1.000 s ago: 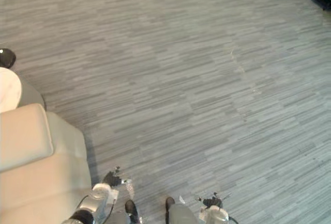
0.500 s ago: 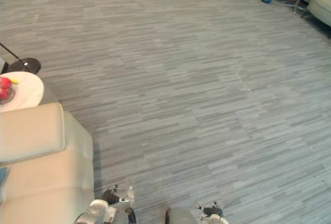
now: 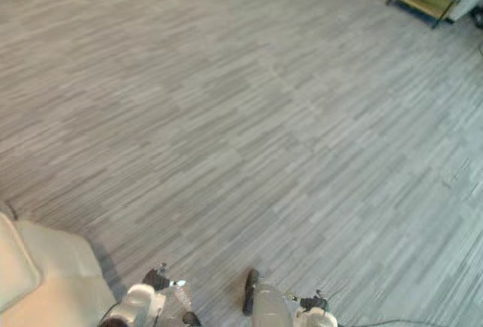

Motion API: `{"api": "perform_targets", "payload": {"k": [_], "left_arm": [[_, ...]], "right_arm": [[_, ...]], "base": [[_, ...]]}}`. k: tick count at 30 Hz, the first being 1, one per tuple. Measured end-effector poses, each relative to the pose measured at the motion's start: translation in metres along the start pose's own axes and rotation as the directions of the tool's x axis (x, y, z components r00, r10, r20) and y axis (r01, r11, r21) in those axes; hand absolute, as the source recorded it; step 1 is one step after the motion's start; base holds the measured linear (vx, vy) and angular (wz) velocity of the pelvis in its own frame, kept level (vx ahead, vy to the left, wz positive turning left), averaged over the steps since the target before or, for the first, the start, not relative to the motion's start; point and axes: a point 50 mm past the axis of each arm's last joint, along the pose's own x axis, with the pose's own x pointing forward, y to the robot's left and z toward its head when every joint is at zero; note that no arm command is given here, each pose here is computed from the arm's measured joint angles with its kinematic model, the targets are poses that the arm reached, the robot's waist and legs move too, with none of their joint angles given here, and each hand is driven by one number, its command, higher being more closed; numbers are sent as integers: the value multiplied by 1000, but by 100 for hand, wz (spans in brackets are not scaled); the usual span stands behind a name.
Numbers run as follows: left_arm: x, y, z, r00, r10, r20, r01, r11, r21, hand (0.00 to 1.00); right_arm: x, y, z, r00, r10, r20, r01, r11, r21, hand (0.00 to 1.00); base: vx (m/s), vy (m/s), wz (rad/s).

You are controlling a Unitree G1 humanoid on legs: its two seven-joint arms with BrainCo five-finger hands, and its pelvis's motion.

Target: Pick up cushions and gather them together orderly.

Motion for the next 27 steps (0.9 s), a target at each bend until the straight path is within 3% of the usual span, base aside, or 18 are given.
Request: {"api": "perform_targets", "payload": {"k": [12, 21, 27], "left_arm": [[-6, -19, -6, 1000, -18, 4, 18, 991, -136, 0], [-6, -16, -7, 1000, 7, 2, -6, 988, -153, 0], [-4, -23, 1, 1000, -12, 9, 13, 993, -117, 0]], "right_arm": [[-3, -5, -8, 1000, -23, -15, 24, 993, 113, 0], [-11, -11, -40, 993, -56, -104, 70, 988, 141, 0], [-5, -12, -18, 998, -51, -40, 54, 993, 101, 0]], "base": [[188, -48, -48], [430, 202, -53], [531, 56, -15]]}}
